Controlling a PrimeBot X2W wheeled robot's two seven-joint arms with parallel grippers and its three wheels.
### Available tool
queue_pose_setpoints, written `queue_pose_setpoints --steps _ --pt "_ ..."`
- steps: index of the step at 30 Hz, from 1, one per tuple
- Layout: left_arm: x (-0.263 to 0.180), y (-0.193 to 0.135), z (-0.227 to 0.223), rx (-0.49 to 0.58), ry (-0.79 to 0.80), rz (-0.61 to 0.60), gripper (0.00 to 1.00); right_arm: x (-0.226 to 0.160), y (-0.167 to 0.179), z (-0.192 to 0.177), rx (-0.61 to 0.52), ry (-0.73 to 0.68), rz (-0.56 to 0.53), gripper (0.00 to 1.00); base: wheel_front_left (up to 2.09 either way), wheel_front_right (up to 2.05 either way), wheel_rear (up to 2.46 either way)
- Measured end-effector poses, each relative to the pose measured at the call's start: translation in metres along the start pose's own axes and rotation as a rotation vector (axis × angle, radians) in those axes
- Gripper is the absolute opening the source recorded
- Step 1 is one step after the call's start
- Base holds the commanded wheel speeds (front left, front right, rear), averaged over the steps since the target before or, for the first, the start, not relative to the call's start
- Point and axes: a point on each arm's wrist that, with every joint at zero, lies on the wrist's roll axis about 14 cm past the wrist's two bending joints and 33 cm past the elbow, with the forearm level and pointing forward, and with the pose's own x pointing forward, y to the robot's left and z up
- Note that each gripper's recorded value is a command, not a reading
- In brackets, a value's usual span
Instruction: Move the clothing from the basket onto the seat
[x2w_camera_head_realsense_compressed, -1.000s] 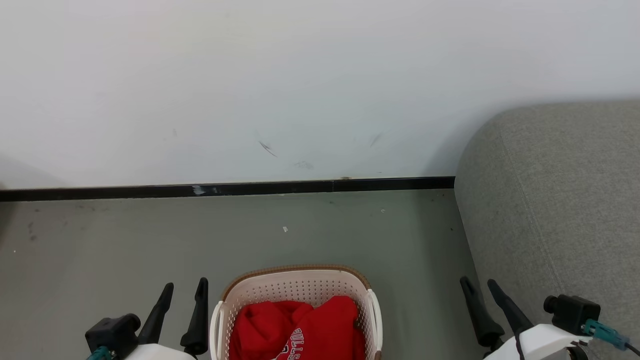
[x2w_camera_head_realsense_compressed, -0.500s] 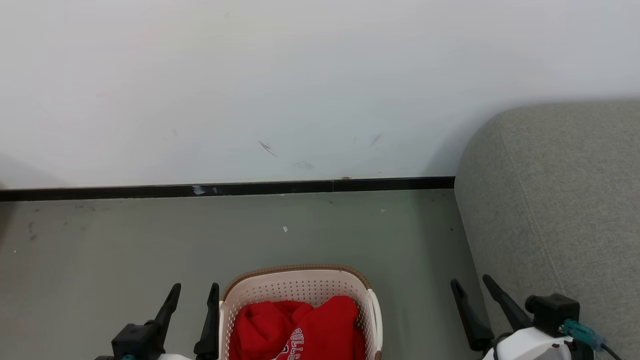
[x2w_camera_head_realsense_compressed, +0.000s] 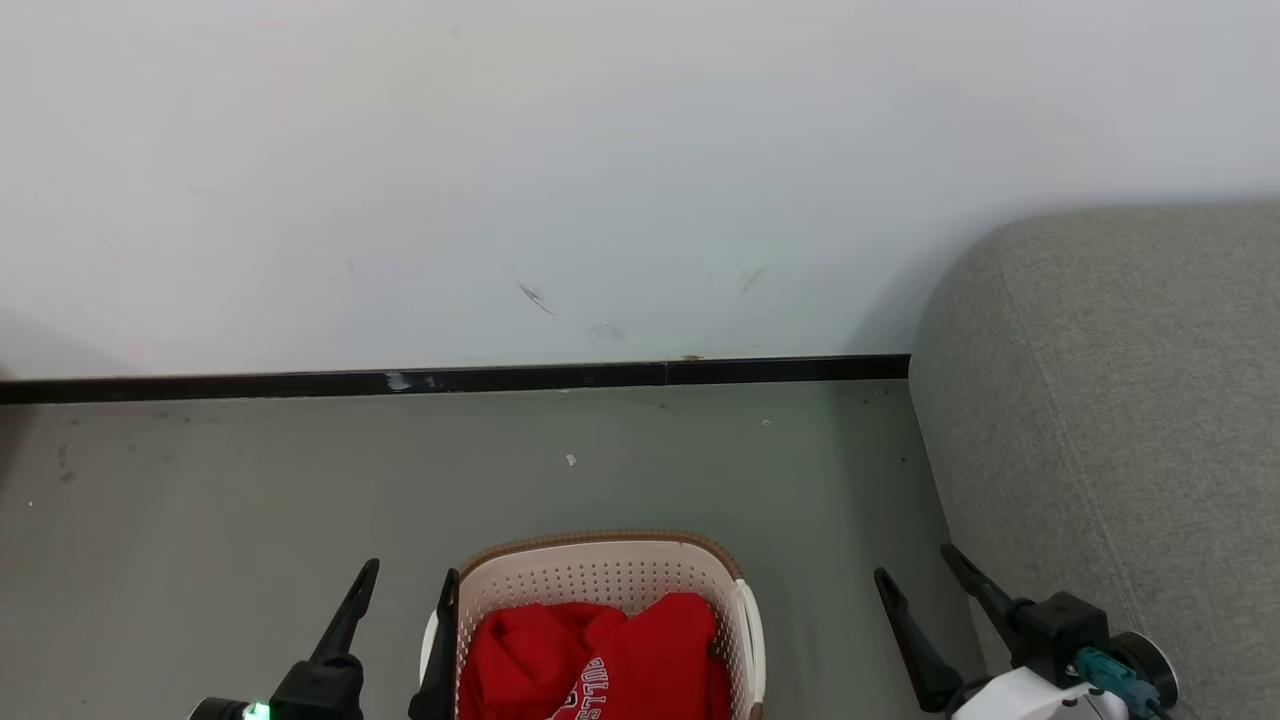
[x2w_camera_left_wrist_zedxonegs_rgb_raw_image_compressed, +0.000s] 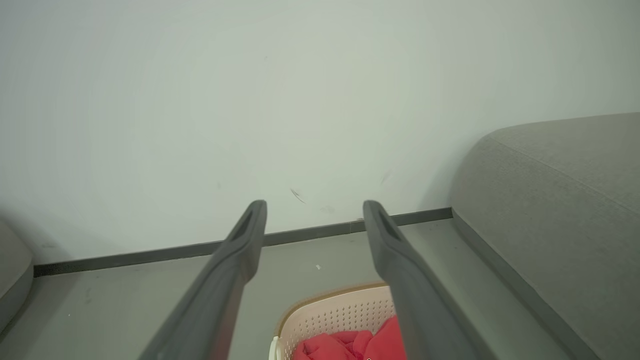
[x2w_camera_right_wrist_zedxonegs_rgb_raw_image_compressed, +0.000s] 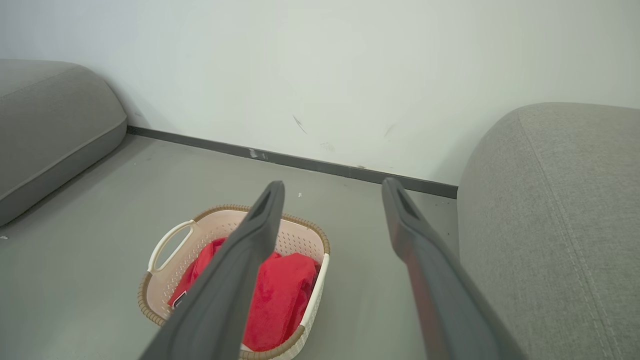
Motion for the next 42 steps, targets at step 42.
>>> queue_pose_setpoints --steps 42 --pt "-0.006 0.017 -0.012 0.003 0.039 0.061 1.0 0.002 0.002 0.006 0.031 -0.024 0.001 1.0 0.0 0.0 0.0"
